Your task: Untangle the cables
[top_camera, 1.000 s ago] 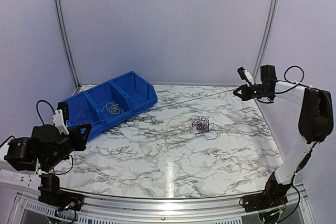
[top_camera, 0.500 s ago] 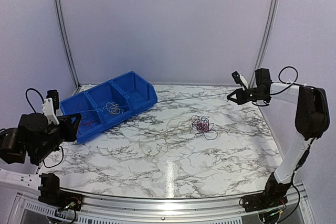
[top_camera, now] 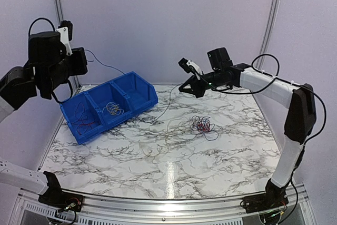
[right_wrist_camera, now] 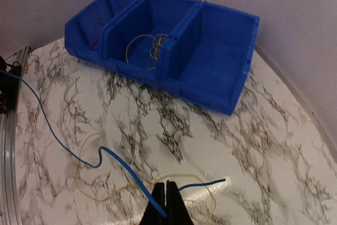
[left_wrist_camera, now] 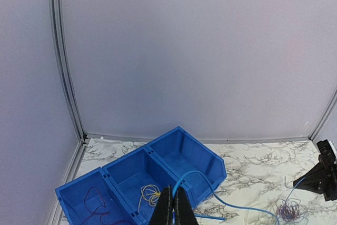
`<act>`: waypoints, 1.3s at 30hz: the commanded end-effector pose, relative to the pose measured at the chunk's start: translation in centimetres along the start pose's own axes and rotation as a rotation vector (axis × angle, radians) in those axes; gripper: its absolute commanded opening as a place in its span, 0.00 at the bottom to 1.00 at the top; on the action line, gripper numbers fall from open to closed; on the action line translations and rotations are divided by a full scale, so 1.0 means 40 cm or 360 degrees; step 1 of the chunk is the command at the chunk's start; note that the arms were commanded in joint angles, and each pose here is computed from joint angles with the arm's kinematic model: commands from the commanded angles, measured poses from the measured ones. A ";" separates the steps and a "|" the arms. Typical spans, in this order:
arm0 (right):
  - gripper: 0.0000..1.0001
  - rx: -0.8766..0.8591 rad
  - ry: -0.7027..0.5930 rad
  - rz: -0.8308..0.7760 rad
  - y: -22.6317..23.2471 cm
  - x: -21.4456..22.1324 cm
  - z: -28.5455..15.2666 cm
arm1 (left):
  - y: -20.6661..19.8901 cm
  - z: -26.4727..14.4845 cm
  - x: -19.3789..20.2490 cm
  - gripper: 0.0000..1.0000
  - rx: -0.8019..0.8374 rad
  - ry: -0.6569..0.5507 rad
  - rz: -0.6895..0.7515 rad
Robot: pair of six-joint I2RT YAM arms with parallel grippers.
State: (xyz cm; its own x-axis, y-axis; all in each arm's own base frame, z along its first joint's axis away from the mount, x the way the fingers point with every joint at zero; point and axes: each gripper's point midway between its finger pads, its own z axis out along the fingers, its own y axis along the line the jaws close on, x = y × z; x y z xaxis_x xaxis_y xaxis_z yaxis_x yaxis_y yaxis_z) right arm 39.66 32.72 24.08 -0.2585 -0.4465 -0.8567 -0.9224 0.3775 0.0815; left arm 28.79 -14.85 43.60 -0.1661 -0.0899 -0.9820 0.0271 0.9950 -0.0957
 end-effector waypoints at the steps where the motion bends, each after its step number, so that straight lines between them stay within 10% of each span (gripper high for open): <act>1: 0.00 -0.0018 0.0061 -0.0044 0.026 -0.056 0.132 | -0.030 0.064 -0.080 0.00 0.0078 -0.0032 0.0060; 21: 0.00 0.0232 -0.0453 -0.0152 -0.158 -0.226 0.446 | 0.005 0.535 -0.207 0.00 0.0032 -0.0225 -0.0274; 25: 0.45 0.0259 -0.0343 -0.0262 -0.121 -0.185 0.493 | 0.011 0.640 -0.237 0.00 0.0001 -0.0256 -0.0263; 28: 0.61 0.0186 -0.0275 -0.0212 -0.097 -0.200 0.421 | 0.021 0.707 -0.213 0.00 0.0003 -0.0250 -0.0266; 39: 0.75 0.0062 -0.0075 -0.0266 0.085 -0.009 0.055 | 0.023 0.815 0.009 0.00 0.0069 0.0043 -0.0268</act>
State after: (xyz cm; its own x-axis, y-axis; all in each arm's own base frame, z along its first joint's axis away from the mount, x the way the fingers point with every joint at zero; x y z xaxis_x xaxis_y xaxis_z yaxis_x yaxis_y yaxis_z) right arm 40.43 38.87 20.65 -0.1863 -0.4829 -0.8556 -0.9211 0.3888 -0.0189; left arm 60.54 -14.52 39.05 -0.1806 -0.2436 -0.9529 0.0001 0.9688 -0.2477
